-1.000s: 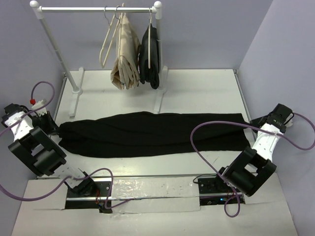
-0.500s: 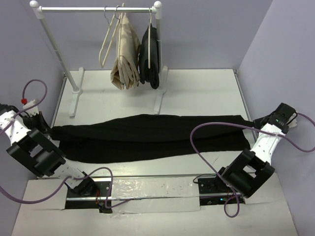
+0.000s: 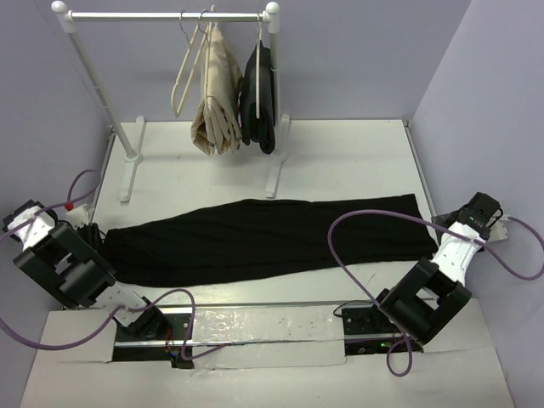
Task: Place the trousers on the hanger
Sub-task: Fold the trousers at the center of the board.
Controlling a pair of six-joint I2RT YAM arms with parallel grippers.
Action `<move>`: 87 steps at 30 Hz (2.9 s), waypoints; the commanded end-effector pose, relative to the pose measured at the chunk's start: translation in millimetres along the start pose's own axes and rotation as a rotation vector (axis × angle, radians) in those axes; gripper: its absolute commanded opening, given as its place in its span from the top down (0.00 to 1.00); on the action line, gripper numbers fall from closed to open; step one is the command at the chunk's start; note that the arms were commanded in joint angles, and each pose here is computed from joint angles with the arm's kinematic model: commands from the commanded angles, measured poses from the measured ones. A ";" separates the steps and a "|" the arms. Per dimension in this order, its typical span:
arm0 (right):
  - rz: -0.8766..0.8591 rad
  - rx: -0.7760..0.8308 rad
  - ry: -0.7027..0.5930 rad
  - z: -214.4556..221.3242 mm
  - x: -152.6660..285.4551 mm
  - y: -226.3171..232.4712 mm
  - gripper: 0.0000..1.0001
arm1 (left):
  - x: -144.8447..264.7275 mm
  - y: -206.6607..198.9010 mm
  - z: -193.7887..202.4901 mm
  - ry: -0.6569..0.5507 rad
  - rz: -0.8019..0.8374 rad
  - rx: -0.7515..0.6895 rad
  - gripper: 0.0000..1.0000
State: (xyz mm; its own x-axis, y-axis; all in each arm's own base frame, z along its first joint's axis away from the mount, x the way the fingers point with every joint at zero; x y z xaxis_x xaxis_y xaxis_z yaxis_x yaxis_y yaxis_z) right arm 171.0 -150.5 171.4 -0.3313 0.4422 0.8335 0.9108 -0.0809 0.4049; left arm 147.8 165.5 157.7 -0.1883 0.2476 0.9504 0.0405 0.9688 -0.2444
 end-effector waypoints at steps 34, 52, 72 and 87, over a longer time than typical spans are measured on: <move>-0.087 0.233 0.053 49.4 10.2 30.4 0.24 | -72.7 28.0 -14.1 0.090 -0.209 0.070 0.01; -0.221 0.327 0.104 78.3 24.1 52.7 0.27 | -27.2 34.0 -41.1 -0.079 -0.194 0.059 1.00; -0.428 0.741 0.449 215.3 62.8 63.5 0.28 | 169.6 -66.7 -135.2 -0.572 -0.055 -0.323 1.00; -0.612 0.919 0.622 276.7 97.3 81.1 0.28 | 121.8 -168.5 -121.3 -0.511 0.240 -0.639 1.00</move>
State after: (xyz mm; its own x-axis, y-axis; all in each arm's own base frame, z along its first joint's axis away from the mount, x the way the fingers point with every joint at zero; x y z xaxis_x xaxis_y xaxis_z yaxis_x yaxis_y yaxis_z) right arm 265.0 117.1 158.8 -0.5226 -0.2243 0.8226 0.4479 0.7487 0.4887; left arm 243.0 54.1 341.2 -0.5649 0.4646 0.6819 0.5818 0.8103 -0.0701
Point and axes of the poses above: each gripper's point midway between its finger pads, its own x axis back along the fingers, its own y axis along the line the jaws close on, z = x × y, the point moved 9 cm from there along x, back along the fingers, and after that the axes turned 14 degrees about -x, right-handed, at the moved point
